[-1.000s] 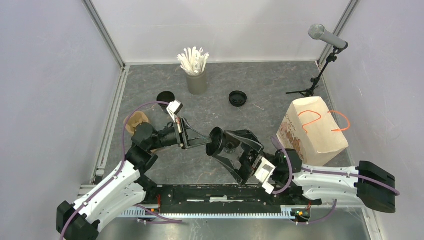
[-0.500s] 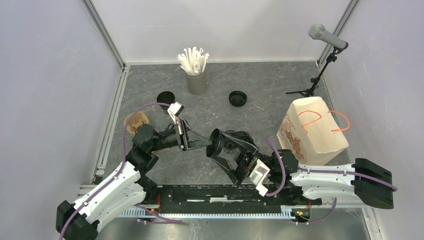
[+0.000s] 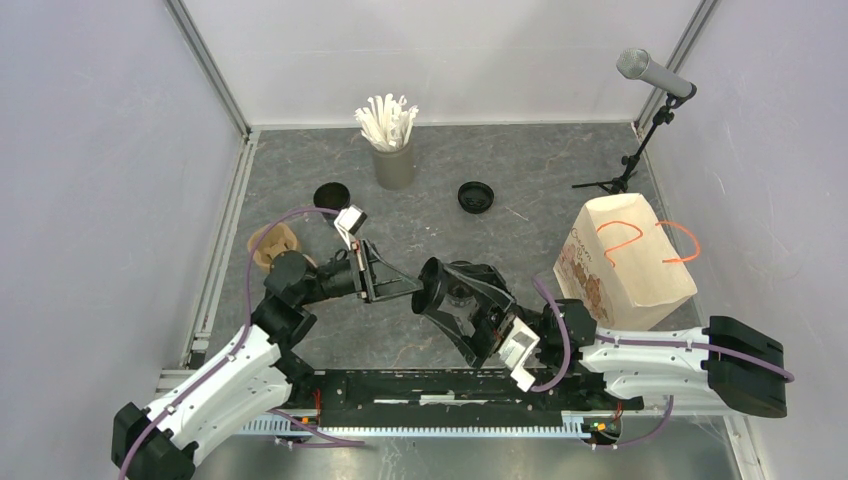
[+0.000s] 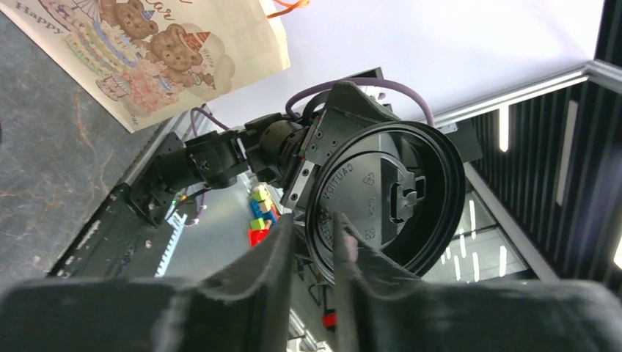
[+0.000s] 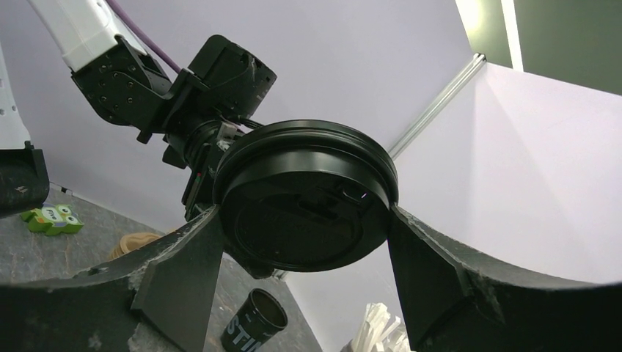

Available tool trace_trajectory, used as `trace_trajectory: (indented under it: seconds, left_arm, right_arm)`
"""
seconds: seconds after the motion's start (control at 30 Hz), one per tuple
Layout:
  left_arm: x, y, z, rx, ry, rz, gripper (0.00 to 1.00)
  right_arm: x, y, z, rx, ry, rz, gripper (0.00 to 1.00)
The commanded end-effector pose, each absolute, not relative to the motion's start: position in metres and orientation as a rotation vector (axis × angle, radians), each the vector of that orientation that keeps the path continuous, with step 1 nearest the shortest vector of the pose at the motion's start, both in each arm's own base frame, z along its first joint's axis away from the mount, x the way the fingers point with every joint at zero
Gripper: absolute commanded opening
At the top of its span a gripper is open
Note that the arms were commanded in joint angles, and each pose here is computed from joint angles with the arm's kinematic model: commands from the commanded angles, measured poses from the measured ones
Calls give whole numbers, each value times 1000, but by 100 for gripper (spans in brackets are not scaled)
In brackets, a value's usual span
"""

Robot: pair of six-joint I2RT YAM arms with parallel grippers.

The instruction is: Pack the takeout coffee

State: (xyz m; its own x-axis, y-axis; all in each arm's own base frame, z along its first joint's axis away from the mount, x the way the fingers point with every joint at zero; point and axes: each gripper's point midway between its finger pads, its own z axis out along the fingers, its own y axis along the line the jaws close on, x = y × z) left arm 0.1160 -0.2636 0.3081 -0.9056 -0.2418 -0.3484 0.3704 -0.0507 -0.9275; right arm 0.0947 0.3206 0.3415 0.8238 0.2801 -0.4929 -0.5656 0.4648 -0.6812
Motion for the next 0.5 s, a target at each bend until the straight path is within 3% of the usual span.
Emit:
trace_trajectory:
  seconds: [0.0,0.13,0.2,0.47]
  left_arm:
    - [118,-259,313,104,1780,-1976,46]
    - [137,-251,295,73,1830,-1745,77]
    - [150,-244,284,69,1878,-1575,99]
    - [206,-186,236,90,2093,-797,100]
  right_arm:
    - [101,310,355,-858,381,559,82]
    - [122,303,342,-796,583,607,80]
    - [139,302,327,-780,739,601,79]
    - [194,281,269,-780,1420,349,83]
